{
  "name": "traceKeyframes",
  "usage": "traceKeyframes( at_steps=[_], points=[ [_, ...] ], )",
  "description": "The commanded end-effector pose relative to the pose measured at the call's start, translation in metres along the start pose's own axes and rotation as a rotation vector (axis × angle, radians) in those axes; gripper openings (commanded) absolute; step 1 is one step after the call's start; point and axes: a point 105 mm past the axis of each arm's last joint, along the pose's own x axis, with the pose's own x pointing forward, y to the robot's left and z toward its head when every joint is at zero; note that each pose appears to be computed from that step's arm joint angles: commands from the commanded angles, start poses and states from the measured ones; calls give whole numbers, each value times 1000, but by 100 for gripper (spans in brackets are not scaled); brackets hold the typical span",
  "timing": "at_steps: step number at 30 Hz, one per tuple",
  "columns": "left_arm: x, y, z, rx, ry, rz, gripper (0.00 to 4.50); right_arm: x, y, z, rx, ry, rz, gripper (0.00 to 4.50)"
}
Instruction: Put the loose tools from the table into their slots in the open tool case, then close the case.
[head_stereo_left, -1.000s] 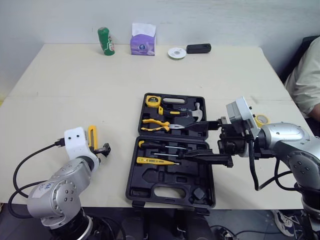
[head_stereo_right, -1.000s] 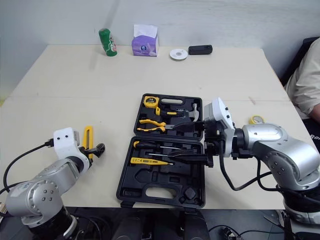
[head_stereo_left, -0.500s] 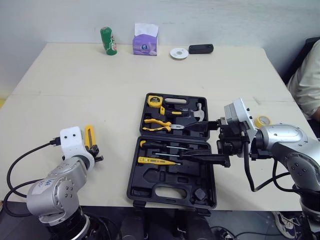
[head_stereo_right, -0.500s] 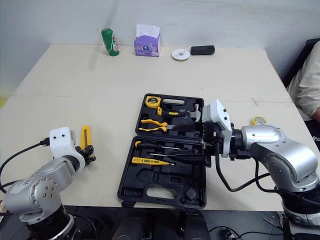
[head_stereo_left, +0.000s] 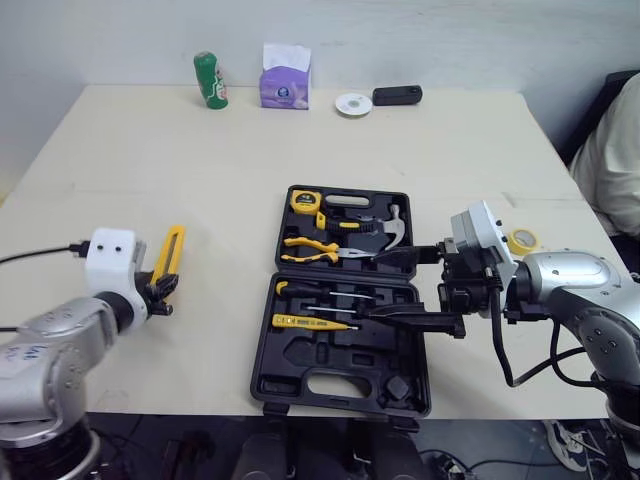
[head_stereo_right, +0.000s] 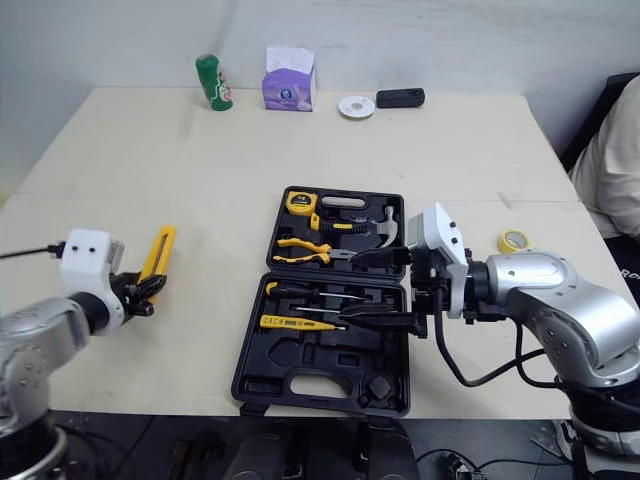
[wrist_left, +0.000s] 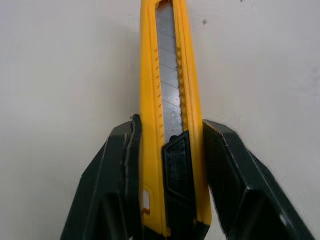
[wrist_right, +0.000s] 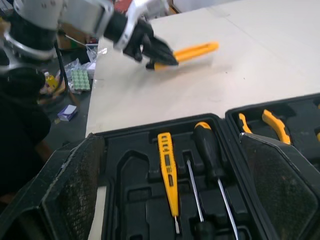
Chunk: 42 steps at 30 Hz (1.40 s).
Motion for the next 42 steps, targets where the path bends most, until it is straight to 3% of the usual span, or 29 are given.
traceKeyframes(
  at_steps=[1, 4, 8, 11, 14, 18, 25, 32, 42],
  points=[
    [-19, -37, 30, 246, -81, -396, 130, -13, -1, 3, -32, 28, -29, 450],
    [-33, -54, 34, 333, -56, -599, 130, -19, 3, 1, -17, 51, -33, 450],
    [-47, -102, 26, 515, 52, -946, 130, -33, 13, -23, 35, 148, -74, 450],
    [-40, -129, 29, 553, 68, -1070, 130, -44, 3, -36, -5, 239, -145, 450],
    [-40, -150, 24, 596, 160, -1172, 130, -51, 7, -32, -12, 250, -150, 450],
    [-20, -177, 6, 661, 270, -1193, 130, -50, 23, -36, -11, 269, -160, 450],
    [-1, -206, 2, 794, 247, -1229, 130, -55, 34, -38, 46, 265, -172, 450],
    [4, -215, -3, 936, 252, -1277, 130, -54, 34, -43, 59, 284, -190, 450],
    [8, -213, -15, 956, 288, -1282, 130, -52, 35, -50, 76, 281, -203, 450]
  ],
)
